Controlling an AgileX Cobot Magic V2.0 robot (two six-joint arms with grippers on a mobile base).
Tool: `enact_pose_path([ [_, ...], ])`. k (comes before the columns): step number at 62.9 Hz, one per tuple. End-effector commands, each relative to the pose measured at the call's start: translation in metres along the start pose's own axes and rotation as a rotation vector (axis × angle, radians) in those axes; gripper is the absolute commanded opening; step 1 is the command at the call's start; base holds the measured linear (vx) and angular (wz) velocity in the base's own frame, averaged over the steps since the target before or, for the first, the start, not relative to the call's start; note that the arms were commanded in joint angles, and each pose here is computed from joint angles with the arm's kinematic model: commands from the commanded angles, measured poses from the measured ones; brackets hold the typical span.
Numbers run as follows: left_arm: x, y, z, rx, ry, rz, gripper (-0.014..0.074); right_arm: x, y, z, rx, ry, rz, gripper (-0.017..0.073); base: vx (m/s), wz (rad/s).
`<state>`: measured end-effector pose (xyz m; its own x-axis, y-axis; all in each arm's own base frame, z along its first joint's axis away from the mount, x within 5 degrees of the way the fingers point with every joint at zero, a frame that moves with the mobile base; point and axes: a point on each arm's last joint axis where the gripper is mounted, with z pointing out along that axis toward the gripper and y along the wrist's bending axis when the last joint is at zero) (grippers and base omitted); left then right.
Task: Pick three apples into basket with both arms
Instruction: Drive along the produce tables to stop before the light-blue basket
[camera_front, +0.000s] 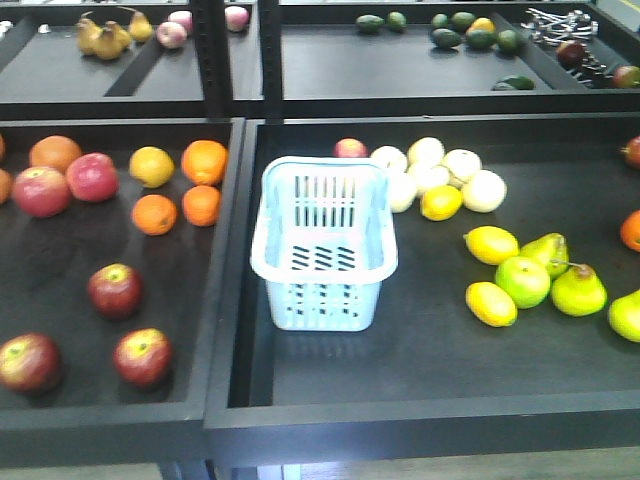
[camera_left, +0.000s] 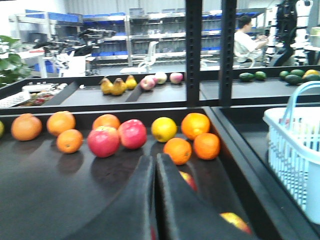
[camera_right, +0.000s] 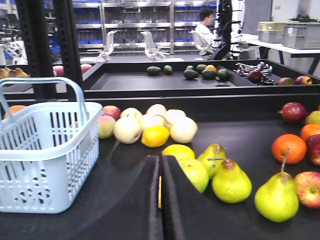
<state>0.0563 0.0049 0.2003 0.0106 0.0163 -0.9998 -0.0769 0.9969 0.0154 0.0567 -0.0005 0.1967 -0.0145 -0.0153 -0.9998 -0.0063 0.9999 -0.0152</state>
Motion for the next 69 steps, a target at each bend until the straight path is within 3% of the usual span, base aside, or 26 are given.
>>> enact_pose_path([
  [1, -0.0042, -0.0014, -0.001, 0.015, -0.077, -0.009, -0.0006, -0.0028, 0.0014, -0.0007, -0.011, -0.073, -0.015, -0.0004, 0.08, -0.24],
  [69, -0.0042, -0.0014, -0.001, 0.015, -0.077, -0.009, -0.0006, -0.0028, 0.0014, -0.0007, -0.011, -0.073, -0.015, -0.0004, 0.09, -0.04],
])
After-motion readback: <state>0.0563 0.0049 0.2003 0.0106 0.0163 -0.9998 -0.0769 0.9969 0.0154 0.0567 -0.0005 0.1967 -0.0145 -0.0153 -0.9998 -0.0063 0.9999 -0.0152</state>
